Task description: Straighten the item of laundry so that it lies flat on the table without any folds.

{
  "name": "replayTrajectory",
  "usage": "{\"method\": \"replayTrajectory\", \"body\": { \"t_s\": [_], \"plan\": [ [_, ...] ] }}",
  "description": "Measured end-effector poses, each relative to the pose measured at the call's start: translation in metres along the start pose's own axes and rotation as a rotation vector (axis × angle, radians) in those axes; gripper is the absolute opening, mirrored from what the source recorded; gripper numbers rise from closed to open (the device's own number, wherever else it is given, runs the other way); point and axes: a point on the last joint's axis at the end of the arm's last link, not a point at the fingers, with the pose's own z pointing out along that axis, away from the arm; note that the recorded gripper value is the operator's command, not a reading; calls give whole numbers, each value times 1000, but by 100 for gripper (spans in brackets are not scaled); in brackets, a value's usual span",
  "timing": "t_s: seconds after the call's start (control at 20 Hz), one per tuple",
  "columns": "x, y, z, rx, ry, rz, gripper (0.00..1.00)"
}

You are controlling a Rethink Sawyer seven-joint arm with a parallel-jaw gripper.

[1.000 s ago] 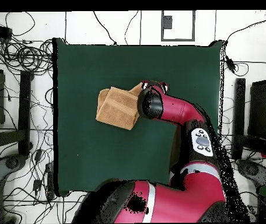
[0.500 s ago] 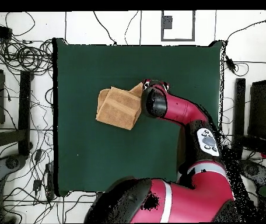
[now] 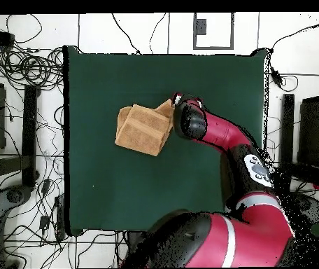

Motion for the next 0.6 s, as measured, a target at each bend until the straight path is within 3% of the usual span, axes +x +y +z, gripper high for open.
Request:
{"method": "replayTrajectory", "body": {
  "t_s": [0.25,0.6],
  "plan": [
    [4,1,3,-41,13,41,100],
    [20,24,-1,-58,42,23,100]
  ]
}}
